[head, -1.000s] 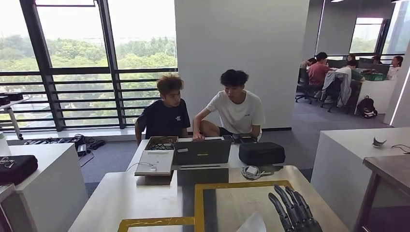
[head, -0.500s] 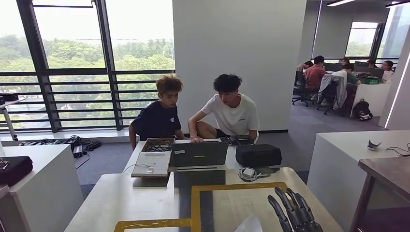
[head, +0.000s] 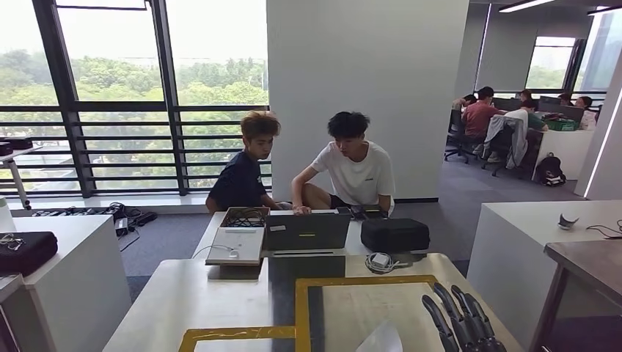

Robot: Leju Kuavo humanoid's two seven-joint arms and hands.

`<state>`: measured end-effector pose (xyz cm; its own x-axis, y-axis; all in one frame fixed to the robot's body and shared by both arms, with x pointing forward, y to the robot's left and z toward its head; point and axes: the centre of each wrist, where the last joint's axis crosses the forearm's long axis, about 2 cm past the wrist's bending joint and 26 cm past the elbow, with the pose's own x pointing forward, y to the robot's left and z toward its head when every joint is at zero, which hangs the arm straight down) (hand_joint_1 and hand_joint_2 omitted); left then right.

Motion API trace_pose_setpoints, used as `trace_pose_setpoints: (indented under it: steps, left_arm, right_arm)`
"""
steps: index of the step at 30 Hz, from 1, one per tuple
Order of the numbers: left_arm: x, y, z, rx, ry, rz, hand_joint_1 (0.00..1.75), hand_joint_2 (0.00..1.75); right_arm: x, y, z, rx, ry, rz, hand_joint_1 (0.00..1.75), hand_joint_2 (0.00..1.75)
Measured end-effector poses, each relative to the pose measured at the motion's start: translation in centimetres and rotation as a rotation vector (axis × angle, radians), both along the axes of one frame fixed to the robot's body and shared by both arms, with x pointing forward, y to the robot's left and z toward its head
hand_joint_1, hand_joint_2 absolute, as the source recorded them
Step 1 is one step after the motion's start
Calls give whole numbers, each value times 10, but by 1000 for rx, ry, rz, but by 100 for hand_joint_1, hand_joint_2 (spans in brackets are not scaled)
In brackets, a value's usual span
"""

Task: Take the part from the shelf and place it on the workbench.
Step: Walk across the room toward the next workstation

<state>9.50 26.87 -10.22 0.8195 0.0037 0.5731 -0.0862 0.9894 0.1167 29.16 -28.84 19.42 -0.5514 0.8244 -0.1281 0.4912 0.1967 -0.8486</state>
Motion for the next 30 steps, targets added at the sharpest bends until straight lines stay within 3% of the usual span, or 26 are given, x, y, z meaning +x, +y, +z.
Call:
trace_pose_setpoints:
  steps: [30]
  left_arm:
    - [4,4,1,21,-13,-24,0,0]
  right_arm:
    - [0,-8,11,-6,-33,-7,0,0]
